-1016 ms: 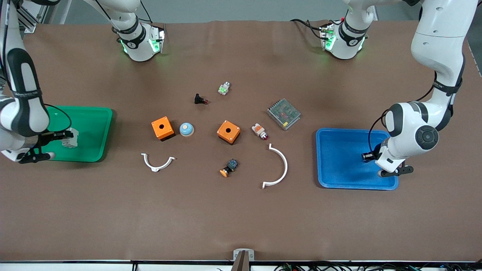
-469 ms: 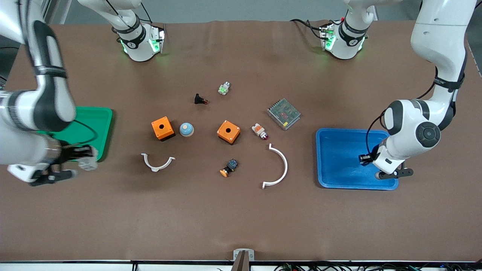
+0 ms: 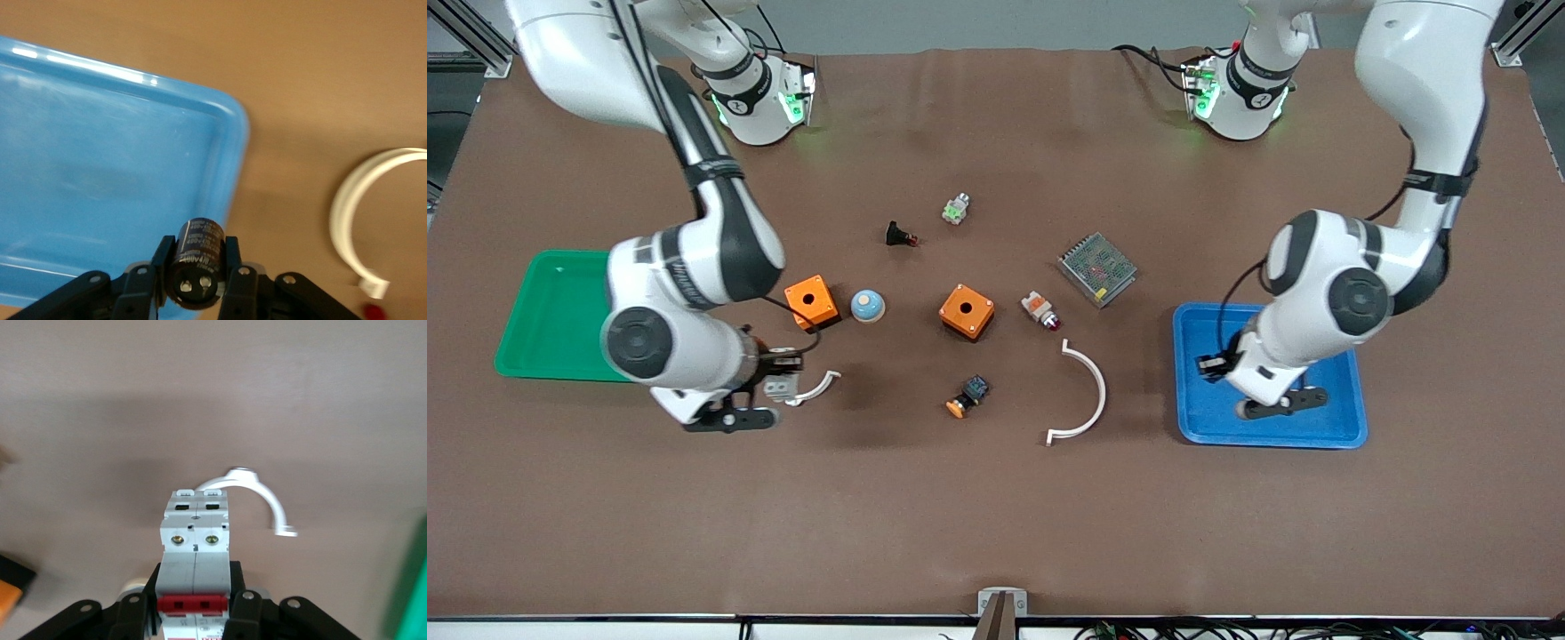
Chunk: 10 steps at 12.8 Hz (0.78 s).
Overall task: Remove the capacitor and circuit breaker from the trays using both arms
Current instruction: 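Lift the breaker with the right gripper while the left gripper lifts the capacitor, then lower the breaker and capacitor onto the table between the trays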
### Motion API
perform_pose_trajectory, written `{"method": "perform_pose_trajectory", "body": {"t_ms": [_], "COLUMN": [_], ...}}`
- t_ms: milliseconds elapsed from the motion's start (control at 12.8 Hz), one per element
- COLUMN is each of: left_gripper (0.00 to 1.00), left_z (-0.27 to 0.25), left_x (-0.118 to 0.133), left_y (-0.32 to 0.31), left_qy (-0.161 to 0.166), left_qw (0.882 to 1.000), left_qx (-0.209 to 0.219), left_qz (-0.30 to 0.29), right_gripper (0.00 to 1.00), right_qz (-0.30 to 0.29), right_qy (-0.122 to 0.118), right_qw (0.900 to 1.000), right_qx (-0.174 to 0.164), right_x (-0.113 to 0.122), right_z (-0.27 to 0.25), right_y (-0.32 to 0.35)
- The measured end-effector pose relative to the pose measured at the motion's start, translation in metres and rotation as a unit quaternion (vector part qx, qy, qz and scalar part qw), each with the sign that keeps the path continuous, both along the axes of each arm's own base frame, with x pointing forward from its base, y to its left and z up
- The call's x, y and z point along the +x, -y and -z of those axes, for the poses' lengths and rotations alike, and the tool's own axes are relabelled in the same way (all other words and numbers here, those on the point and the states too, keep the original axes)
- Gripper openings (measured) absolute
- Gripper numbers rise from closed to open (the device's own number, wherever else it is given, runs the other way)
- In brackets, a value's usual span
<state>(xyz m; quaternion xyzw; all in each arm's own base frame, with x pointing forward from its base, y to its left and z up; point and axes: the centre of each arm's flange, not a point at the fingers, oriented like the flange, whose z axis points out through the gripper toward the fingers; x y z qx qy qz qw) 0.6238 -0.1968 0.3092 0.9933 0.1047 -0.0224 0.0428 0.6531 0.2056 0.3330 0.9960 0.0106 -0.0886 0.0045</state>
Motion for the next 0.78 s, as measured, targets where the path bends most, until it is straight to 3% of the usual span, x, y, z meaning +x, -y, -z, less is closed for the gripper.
{"method": "perform_pose_trajectory", "body": {"t_ms": [469, 781], "left_gripper": [0.34, 0.34], "left_z": [0.039, 0.071], "left_x": [-0.026, -0.032], "left_y": [0.167, 0.216], "left_qy": [-0.021, -0.020], "left_qw": [0.997, 0.995], "left_qx": [-0.007, 0.005], "left_qz": [-0.078, -0.099], "right_gripper": [0.40, 0.40], "right_qz": [0.003, 0.003], "right_qy": [-0.012, -0.005], "right_qw": [1.000, 1.000], "right_qx": [-0.015, -0.012], "right_x": [-0.011, -0.008], "right_z": [0.064, 0.105], "right_y": [-0.086, -0.091]}}
